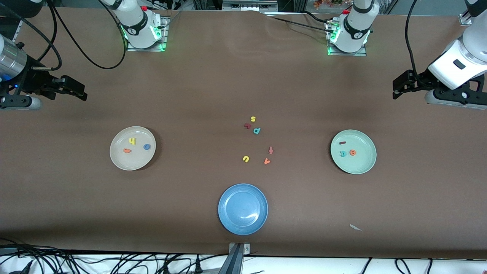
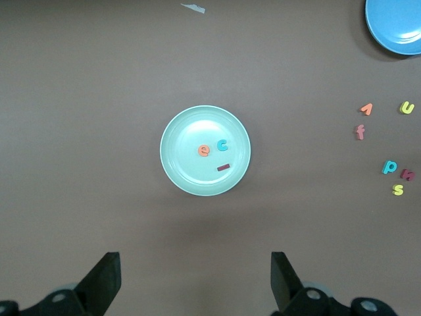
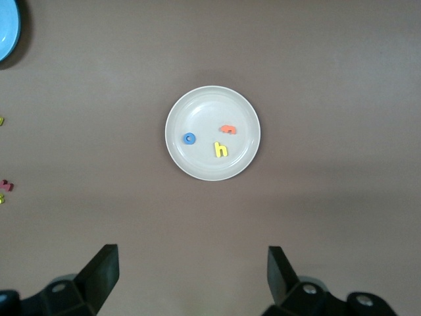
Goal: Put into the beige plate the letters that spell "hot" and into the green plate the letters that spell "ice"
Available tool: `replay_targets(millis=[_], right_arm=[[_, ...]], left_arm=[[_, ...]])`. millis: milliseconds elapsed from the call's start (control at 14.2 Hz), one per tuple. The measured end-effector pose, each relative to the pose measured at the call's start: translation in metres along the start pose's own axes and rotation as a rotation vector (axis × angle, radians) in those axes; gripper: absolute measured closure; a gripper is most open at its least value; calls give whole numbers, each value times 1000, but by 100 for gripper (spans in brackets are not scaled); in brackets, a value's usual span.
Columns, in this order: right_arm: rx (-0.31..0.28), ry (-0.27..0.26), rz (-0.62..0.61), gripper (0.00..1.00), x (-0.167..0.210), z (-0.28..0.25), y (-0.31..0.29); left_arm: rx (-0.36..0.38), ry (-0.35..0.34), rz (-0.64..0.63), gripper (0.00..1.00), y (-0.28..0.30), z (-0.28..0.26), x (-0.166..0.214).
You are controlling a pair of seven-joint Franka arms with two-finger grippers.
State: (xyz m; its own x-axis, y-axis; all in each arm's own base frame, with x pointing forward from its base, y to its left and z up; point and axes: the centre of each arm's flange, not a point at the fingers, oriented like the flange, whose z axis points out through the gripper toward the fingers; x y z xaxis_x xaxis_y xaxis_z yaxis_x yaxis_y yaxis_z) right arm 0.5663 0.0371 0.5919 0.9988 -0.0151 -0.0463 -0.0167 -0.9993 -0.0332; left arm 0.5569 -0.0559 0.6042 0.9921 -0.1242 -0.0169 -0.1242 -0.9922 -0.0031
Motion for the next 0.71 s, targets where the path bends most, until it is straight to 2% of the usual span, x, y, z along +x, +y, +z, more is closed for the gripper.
replay_targets(millis=[706], right_arm=[[-12, 10, -12, 0, 3, 0, -2]], left_arm=[[-2, -24, 0, 0, 1, 13, 7]])
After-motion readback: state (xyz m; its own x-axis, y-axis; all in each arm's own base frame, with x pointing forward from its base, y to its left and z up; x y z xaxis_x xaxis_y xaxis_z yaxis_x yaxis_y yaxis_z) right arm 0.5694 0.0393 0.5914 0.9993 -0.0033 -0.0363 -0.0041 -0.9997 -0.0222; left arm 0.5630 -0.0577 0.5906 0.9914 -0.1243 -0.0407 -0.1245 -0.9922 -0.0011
